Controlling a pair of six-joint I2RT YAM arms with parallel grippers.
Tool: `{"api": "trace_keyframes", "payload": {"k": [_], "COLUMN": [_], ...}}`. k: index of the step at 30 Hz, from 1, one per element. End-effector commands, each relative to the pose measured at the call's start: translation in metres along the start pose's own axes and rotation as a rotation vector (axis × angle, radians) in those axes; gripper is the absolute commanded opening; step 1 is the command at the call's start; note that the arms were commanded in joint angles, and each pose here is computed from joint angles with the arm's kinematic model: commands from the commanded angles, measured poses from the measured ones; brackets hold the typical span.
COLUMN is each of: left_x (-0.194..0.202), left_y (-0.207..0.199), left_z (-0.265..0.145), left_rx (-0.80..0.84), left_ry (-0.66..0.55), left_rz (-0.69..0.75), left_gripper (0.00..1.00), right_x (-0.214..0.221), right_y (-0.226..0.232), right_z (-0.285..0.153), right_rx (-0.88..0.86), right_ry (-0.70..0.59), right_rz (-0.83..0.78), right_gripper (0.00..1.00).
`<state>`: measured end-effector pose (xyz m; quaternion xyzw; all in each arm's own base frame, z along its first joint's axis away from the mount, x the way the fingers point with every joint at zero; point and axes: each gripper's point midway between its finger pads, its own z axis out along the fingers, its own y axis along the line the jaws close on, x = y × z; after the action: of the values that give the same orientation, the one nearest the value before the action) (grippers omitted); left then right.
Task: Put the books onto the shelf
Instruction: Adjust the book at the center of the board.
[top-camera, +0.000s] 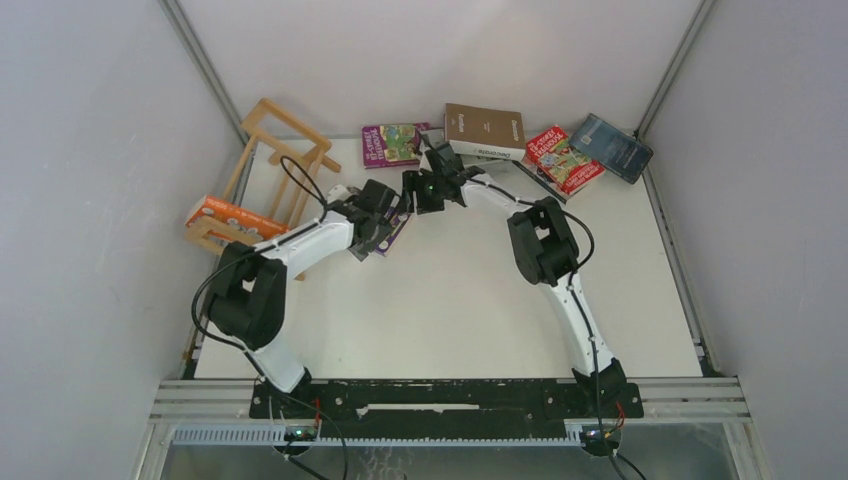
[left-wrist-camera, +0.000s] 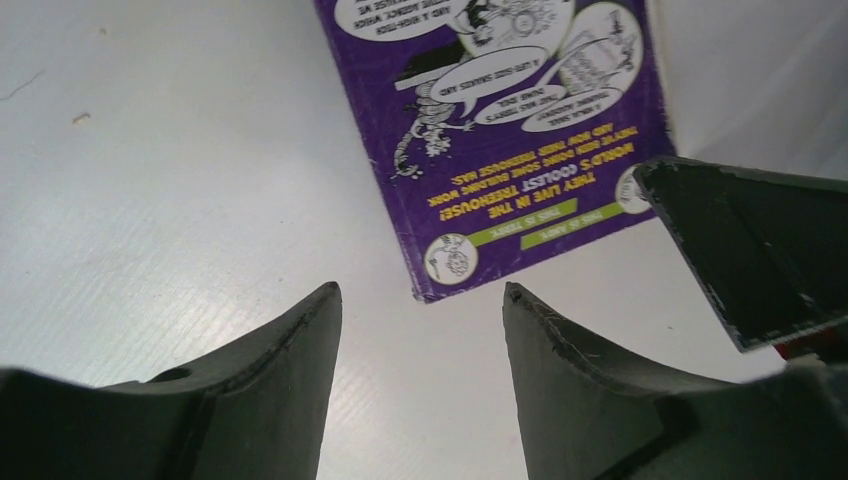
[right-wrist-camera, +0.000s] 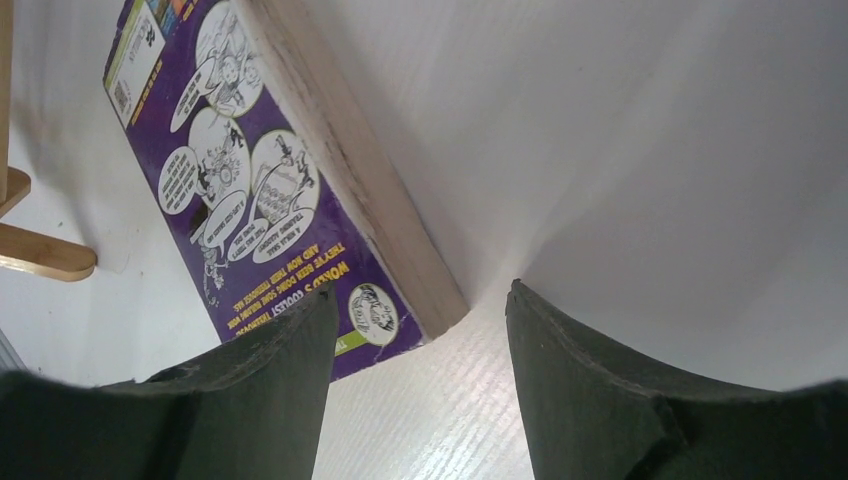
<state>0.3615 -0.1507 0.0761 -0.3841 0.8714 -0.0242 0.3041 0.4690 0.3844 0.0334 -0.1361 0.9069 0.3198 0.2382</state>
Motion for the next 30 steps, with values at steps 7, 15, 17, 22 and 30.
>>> {"api": "trace_keyframes", "payload": {"k": [7, 15, 17, 22, 30], "left_x": [0.015, 0.019, 0.021, 0.024, 0.025], "left_y": [0.030, 0.028, 0.029, 0.031, 0.025], "left_z": [0.029, 0.045, 0.047, 0.050, 0.050], "left_rx": [-0.082, -0.107, -0.114, -0.119, -0.100], "left_ry": [-0.042, -0.044, -0.038, -0.024, -0.006], "left_rz": [-0.025, 0.003, 0.009, 0.010, 0.008], "left_gripper": [0.65, 0.65, 0.65, 0.65, 0.65], "right_x": [0.016, 0.024, 0.024, 0.030, 0.049], "right_y": [0.021, 0.012, 0.012, 0.012, 0.020], "right_z": [0.008, 0.014, 0.014, 0.014, 0.008], "right_rx": [-0.028, -0.028, -0.027, -0.021, -0.072], "right_ry": [0.045, 0.104, 0.129, 0.194, 0.280], "right_rz": [-0.073, -0.068, -0.063, -0.038, 0.042], "right_gripper": [0.70, 0.66, 0.62, 0.49, 0.06]}}
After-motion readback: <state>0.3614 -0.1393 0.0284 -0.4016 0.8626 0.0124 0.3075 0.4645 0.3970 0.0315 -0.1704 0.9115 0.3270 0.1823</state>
